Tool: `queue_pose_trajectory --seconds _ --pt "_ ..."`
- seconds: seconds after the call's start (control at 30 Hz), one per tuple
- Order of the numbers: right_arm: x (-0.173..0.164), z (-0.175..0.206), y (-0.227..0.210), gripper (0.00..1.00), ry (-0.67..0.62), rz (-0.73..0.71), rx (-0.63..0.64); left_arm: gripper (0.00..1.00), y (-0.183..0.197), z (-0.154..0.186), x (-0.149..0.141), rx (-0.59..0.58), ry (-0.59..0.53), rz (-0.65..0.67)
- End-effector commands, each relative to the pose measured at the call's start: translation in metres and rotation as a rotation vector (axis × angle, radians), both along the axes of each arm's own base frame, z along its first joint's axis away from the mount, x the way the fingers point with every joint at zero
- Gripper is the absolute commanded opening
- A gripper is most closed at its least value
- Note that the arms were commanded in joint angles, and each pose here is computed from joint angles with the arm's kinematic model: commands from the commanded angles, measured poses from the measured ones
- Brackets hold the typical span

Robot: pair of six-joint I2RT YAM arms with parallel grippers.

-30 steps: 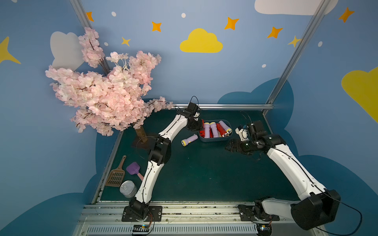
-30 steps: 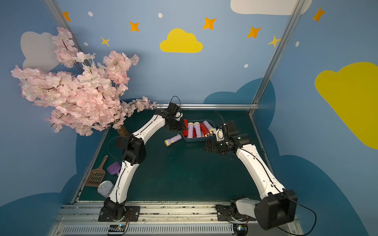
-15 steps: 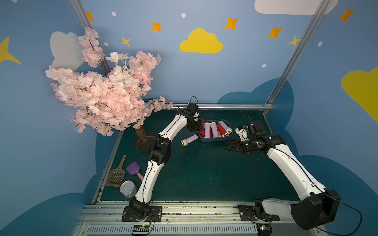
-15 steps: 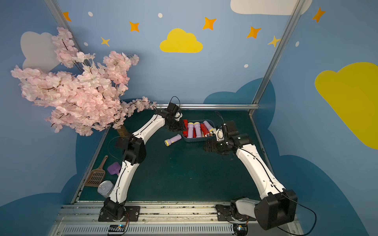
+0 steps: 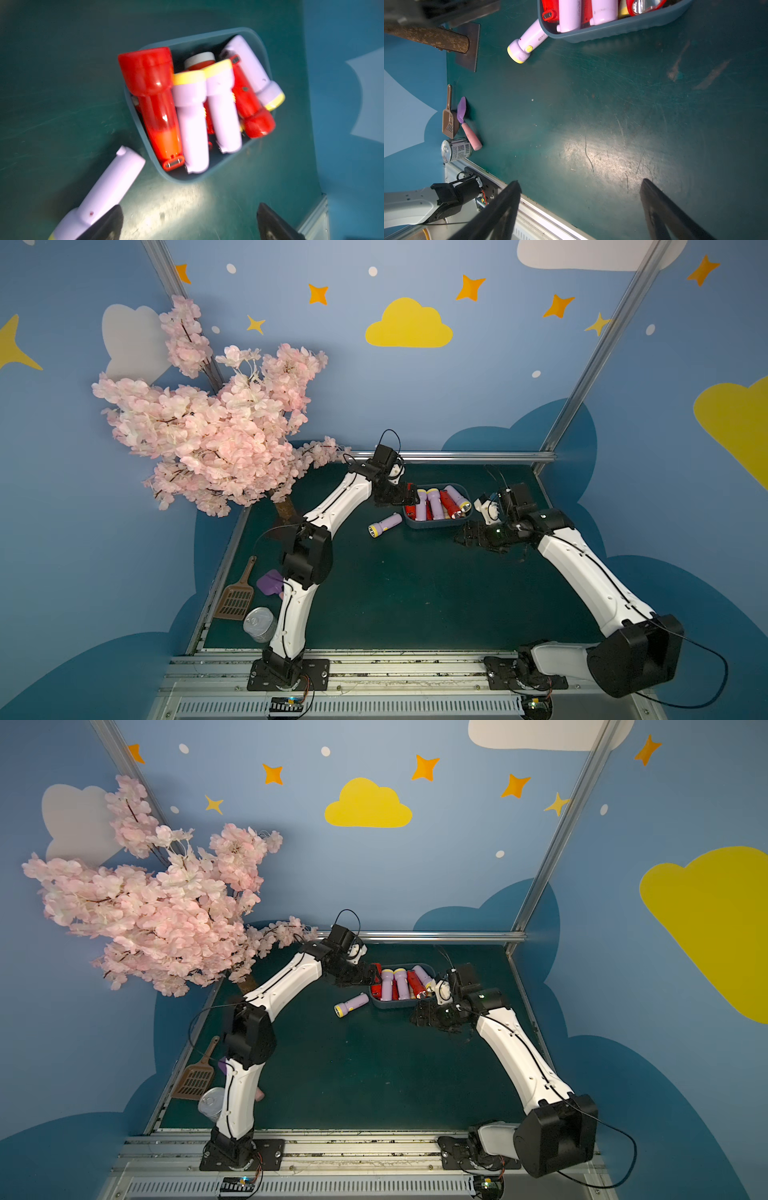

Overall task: Put the flashlights into the storage boxes
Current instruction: Place the flashlight at the storage box, then pick up the flashlight from the center of the board.

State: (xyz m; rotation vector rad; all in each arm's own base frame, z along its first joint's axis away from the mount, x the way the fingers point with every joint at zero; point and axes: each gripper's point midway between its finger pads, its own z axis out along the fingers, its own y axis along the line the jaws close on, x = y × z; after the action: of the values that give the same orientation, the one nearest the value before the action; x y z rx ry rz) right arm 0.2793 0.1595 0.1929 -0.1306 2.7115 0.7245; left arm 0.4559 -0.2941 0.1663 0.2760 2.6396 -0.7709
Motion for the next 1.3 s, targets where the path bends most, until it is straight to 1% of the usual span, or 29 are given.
queue_pose_trajectory --seconds 0.0,0.07,0.17,0.27,0.47,0.53,0.67,0.9,1.27 --pt "0.009 0.013 0.009 0.90 -0.033 0.024 0.031 0.99 0.014 0.008 -0.003 -0.033 -0.073 -0.039" --pt "0.009 0.014 0.012 0.90 -0.032 0.033 0.034 0.99 0.027 -0.001 -0.012 -0.023 -0.058 -0.059" --pt "0.010 0.016 0.017 0.90 -0.034 0.047 0.037 0.99 0.047 -0.019 -0.023 0.029 -0.047 -0.091" --pt "0.009 0.017 0.023 0.90 -0.035 0.060 0.031 1.00 0.058 -0.033 -0.026 0.088 -0.050 -0.138" --pt "0.004 0.022 0.032 0.90 -0.042 0.079 0.009 0.99 0.067 -0.056 -0.018 0.232 -0.076 -0.249" --pt "0.002 0.023 0.033 0.90 -0.045 0.078 -0.002 0.99 0.071 -0.066 -0.014 0.317 -0.088 -0.276" --pt "-0.003 0.026 0.032 0.90 -0.052 0.066 -0.016 0.99 0.069 -0.084 -0.014 0.427 -0.104 -0.351" --pt "-0.011 0.028 0.028 0.90 -0.044 0.049 -0.026 0.98 0.060 -0.107 -0.007 0.491 -0.112 -0.400" --pt "-0.017 0.029 0.023 0.90 -0.036 0.050 -0.051 0.98 0.049 -0.127 0.014 0.544 -0.155 -0.408"
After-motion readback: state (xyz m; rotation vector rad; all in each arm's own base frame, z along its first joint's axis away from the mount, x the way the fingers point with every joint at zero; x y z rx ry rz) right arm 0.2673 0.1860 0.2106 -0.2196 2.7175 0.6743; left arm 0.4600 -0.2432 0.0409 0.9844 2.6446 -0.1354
